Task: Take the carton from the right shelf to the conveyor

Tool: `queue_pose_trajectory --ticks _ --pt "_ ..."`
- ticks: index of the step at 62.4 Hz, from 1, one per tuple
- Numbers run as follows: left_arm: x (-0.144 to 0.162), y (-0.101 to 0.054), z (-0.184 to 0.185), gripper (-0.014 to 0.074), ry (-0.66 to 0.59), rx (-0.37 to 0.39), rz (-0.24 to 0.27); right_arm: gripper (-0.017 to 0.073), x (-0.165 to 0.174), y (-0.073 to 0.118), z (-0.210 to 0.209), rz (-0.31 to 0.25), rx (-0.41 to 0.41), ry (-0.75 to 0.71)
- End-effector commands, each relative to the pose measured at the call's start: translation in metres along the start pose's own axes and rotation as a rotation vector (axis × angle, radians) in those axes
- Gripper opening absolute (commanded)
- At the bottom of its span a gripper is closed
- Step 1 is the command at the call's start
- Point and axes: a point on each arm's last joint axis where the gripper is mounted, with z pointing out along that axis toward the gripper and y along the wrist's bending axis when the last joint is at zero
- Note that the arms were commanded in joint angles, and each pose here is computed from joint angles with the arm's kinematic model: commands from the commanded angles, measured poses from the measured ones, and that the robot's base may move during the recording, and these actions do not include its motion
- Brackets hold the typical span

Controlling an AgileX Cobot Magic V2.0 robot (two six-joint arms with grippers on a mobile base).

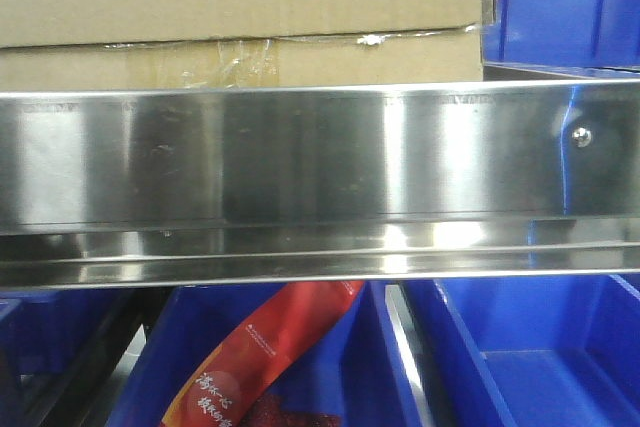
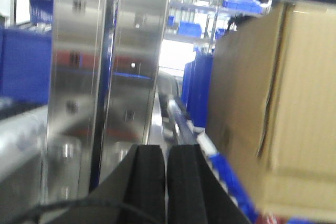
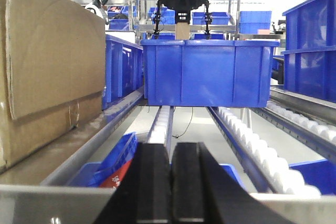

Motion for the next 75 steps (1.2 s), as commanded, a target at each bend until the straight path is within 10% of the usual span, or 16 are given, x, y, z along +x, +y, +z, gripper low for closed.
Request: queue_pose_trajectory --ticks 1,25,36,51,75 --pt "-0.029 -0.002 -0.005 0.0025 -0.018 -0.004 0.038 -0.0057 -0.035 0.002 -0.005 -0.001 -0.014 -0.054" --pt "-0.129 -0.009 0.011 0.0476 0.116 -0.042 0.118 0.0571 -0.134 0.011 -0.008 0.046 -0.071 0.002" --pt "-0.14 -0.02 0.035 0.0486 0.225 0.103 0.193 0.0558 -0.142 0.012 0.009 0.052 -0.073 0.047" --pt "-0.166 -0.048 0.07 0.0486 0.329 0.345 0.172 0.0558 -0.179 0.016 0.037 0.067 -0.096 0.137" --pt "-0.203 -0.095 0.165 0.0486 0.512 0.42 0.134 0.0558 -0.253 0.054 0.123 0.043 -0.371 0.361"
